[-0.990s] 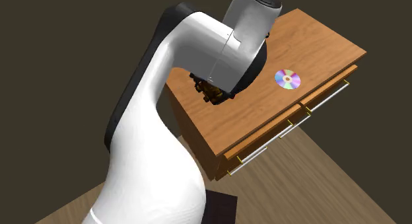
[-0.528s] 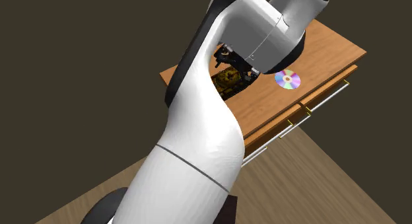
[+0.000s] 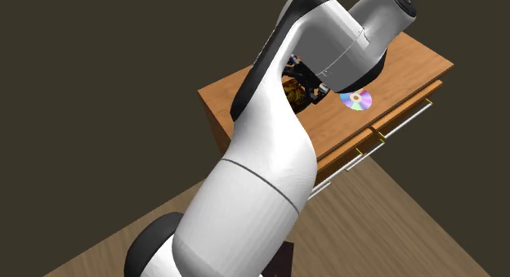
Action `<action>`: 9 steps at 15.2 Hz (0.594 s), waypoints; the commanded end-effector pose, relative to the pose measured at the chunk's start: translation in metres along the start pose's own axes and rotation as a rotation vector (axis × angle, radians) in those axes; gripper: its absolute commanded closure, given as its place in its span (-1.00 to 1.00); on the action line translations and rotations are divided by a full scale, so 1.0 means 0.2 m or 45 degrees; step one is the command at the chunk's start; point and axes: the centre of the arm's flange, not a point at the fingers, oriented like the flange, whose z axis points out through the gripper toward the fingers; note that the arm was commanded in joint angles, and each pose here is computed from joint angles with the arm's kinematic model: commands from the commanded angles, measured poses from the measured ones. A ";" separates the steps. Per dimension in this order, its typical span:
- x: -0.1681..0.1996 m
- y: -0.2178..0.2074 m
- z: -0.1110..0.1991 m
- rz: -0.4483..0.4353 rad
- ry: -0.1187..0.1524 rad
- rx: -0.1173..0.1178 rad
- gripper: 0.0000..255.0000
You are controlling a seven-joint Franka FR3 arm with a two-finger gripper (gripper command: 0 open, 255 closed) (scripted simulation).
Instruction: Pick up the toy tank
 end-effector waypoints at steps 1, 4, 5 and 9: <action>0.00 0.03 0.05 0.000 0.001 0.000 -1.00; -0.01 0.03 0.06 0.000 0.001 0.000 1.00; -0.01 0.03 0.07 0.000 0.001 0.000 1.00; -0.01 0.04 0.07 0.000 0.001 0.000 1.00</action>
